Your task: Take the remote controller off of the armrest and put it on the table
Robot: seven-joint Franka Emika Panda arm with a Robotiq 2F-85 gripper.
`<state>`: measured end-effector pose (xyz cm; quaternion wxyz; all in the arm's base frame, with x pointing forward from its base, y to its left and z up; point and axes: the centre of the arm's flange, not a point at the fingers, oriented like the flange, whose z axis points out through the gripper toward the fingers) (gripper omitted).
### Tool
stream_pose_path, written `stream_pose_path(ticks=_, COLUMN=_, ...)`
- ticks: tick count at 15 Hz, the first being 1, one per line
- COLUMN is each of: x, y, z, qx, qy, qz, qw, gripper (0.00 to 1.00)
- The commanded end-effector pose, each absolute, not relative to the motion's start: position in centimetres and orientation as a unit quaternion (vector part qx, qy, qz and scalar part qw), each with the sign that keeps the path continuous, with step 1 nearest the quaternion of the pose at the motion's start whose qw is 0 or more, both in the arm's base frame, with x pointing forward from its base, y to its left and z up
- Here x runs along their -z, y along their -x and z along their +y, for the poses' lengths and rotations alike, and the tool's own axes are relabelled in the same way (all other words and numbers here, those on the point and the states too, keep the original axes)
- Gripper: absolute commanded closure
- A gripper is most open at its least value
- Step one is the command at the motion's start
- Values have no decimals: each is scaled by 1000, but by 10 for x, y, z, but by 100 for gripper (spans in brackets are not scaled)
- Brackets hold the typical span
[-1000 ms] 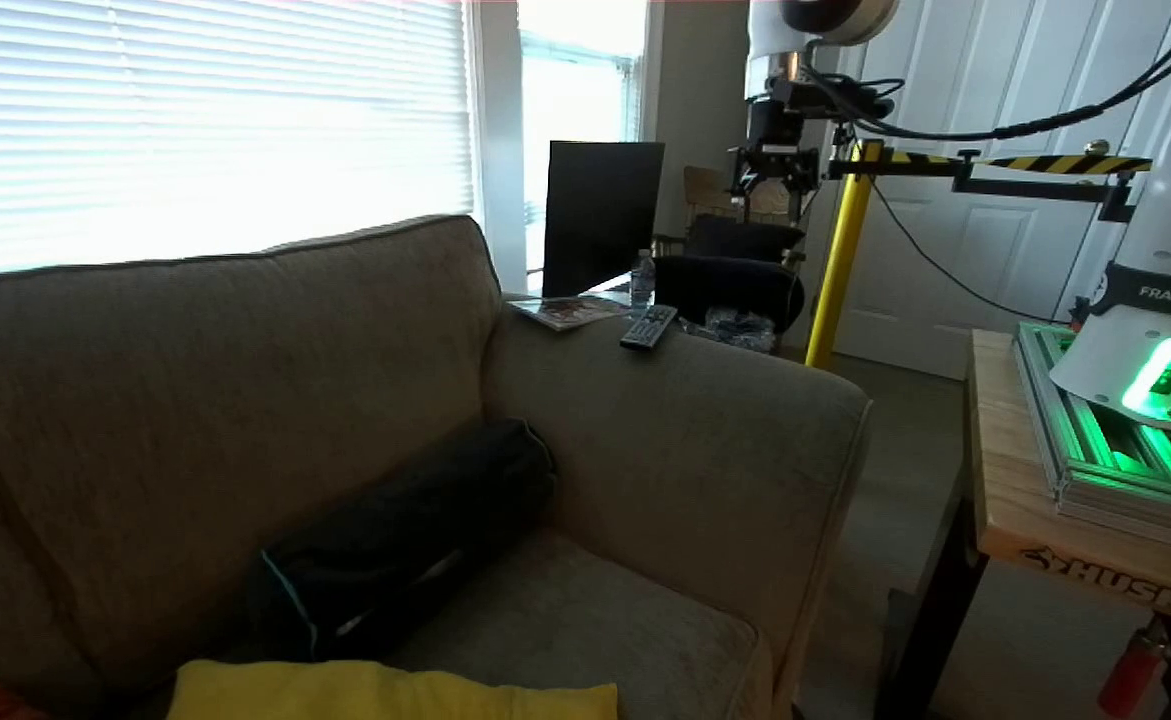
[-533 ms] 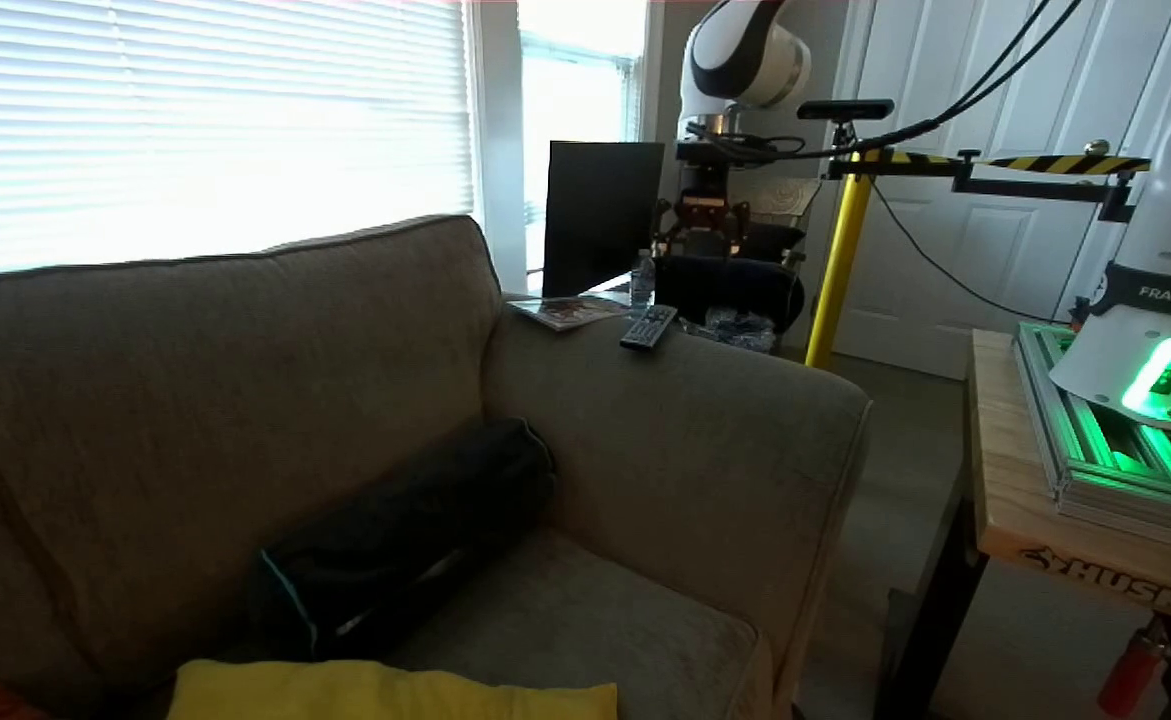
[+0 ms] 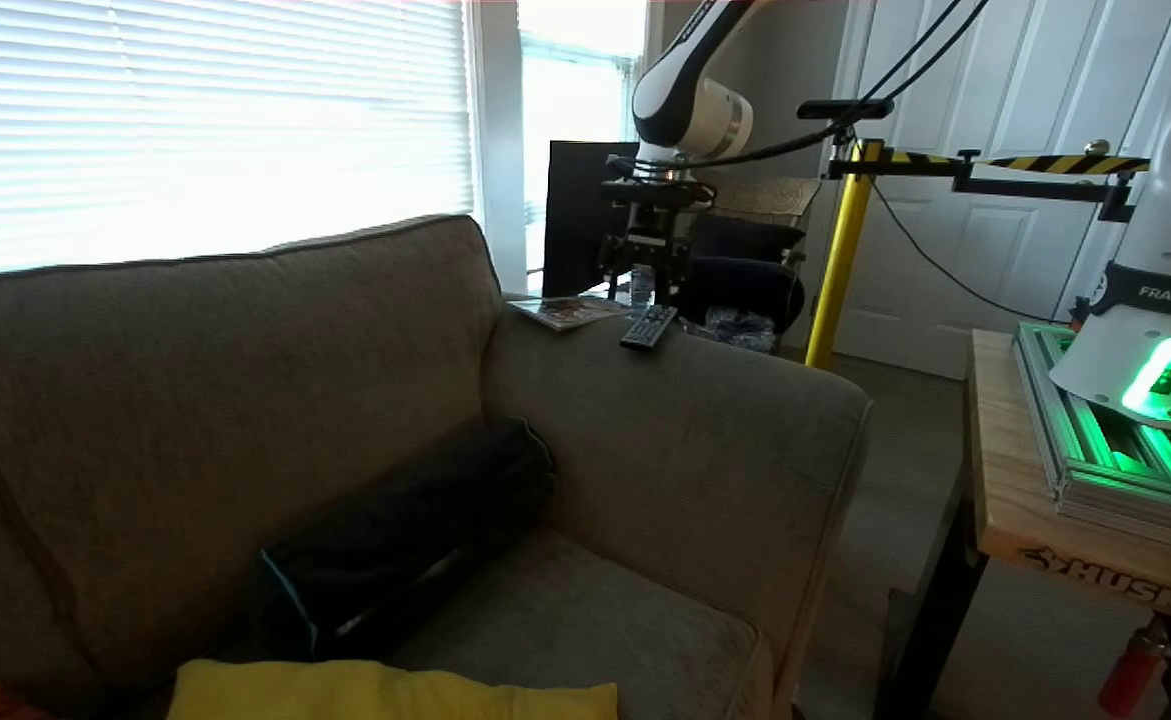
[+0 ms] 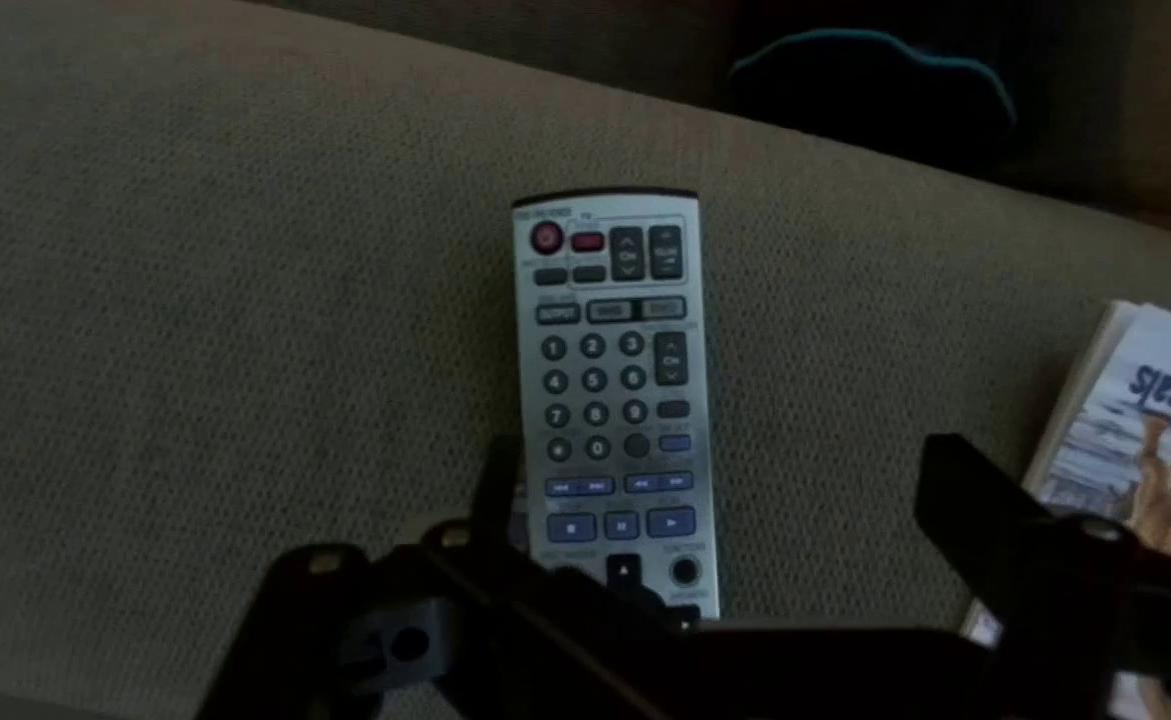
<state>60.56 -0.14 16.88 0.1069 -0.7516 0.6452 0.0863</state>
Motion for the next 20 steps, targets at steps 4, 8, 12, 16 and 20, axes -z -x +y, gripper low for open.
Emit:
stream_pose_path(ticks=4, x=-139, y=-616, z=-30, qx=-111, qy=674, qz=724, qw=93, gripper=0)
stream_pose_path(ticks=8, x=-140, y=-604, z=-40, qx=-142, qy=690, qz=706, qw=71, gripper=0)
stream_pose_path(ticks=12, x=-126, y=-600, z=-38, qx=-163, qy=712, qz=681, qw=56, gripper=0)
stream_pose_path(ticks=16, x=-119, y=-597, z=-36, qx=-174, qy=727, qz=663, qw=50, gripper=26)
stream_pose_path(ticks=20, x=-109, y=-600, z=-36, qx=-178, qy=736, qz=652, qw=44, gripper=46)
